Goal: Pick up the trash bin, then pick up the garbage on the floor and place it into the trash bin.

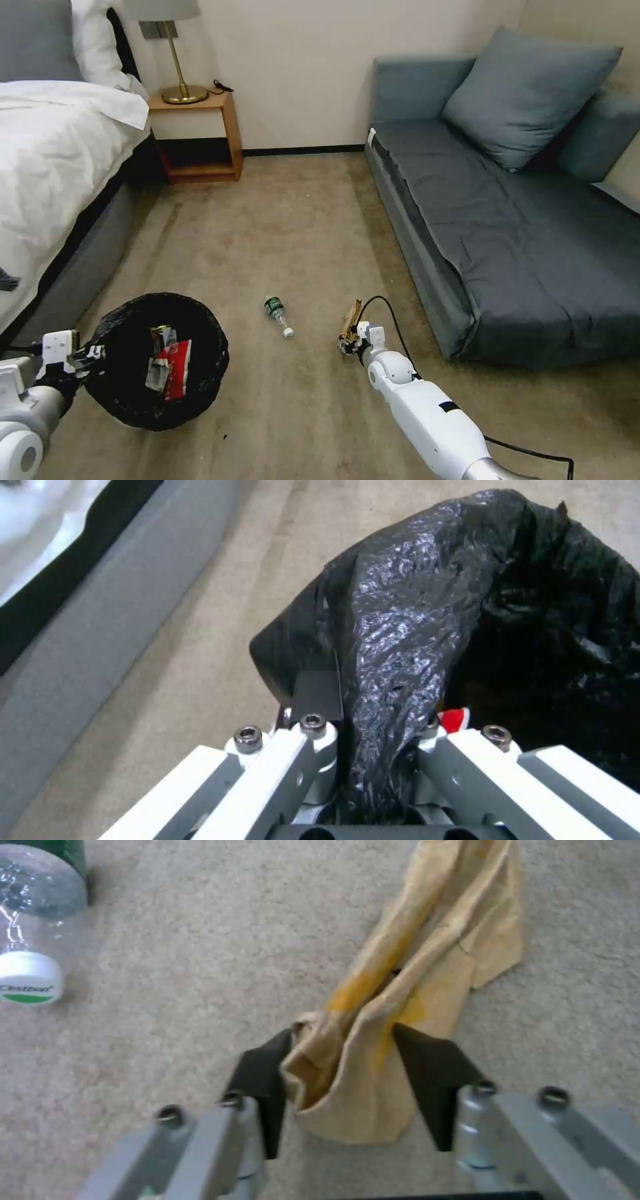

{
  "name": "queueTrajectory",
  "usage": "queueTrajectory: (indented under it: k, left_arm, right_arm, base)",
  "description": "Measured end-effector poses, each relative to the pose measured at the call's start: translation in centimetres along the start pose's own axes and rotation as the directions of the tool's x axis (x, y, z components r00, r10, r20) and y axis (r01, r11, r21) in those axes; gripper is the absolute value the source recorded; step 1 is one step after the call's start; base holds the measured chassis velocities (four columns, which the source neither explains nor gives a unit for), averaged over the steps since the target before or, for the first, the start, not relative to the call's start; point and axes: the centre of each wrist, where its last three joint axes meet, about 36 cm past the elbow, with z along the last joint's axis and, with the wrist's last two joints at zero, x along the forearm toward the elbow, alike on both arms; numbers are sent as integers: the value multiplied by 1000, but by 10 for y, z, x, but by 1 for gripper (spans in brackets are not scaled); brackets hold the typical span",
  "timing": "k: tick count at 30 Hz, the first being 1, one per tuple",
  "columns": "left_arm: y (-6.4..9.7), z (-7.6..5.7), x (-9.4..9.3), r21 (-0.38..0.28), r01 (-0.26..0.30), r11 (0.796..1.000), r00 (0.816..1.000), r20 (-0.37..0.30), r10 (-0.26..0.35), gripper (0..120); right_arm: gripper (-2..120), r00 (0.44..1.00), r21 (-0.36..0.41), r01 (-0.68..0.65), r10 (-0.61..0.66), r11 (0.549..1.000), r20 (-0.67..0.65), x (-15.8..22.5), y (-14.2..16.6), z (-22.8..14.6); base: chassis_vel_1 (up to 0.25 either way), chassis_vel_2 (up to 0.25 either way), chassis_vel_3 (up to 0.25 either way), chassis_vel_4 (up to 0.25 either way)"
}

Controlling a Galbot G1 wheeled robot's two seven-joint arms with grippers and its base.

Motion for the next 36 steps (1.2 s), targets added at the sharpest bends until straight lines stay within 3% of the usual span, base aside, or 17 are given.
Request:
queueTrajectory:
  k: [11, 17, 22, 27, 31, 36]
  left_arm:
    - [1, 1, 1, 4, 4, 1000, 1000, -1, -4, 7]
    - [1, 1, 1, 5, 4, 1000, 1000, -2, -4, 7]
    - [2, 2, -1, 7, 7, 1000, 1000, -5, -7, 7]
    - [3, 1, -1, 6, 8, 1000, 1000, -3, -8, 7]
    - [4, 1, 0, 7, 10, 1000, 1000, -2, -10, 7]
    - [4, 2, 0, 6, 10, 1000, 1000, -6, -10, 7]
  right_arm:
    - [2, 1000, 47, 11, -12, 999, 10, 5, 6, 5]
    - [1, 998, 43, 20, -22, 999, 52, 16, 8, -1]
    - [1, 981, 32, 111, -115, 993, 155, 54, 30, -24]
    - [1, 927, 49, 267, -270, 962, 260, 107, 69, -47]
    - [1, 838, 72, 431, -428, 900, 338, 147, 118, -61]
    - [1, 772, 120, 523, -528, 844, 353, 163, 155, -65]
  base:
    - [0, 0, 0, 0]
    - [0, 0, 0, 0]
    - [0, 0, 0, 0]
    - [0, 0, 0, 0]
    - [0, 0, 0, 0]
    - [0, 0, 0, 0]
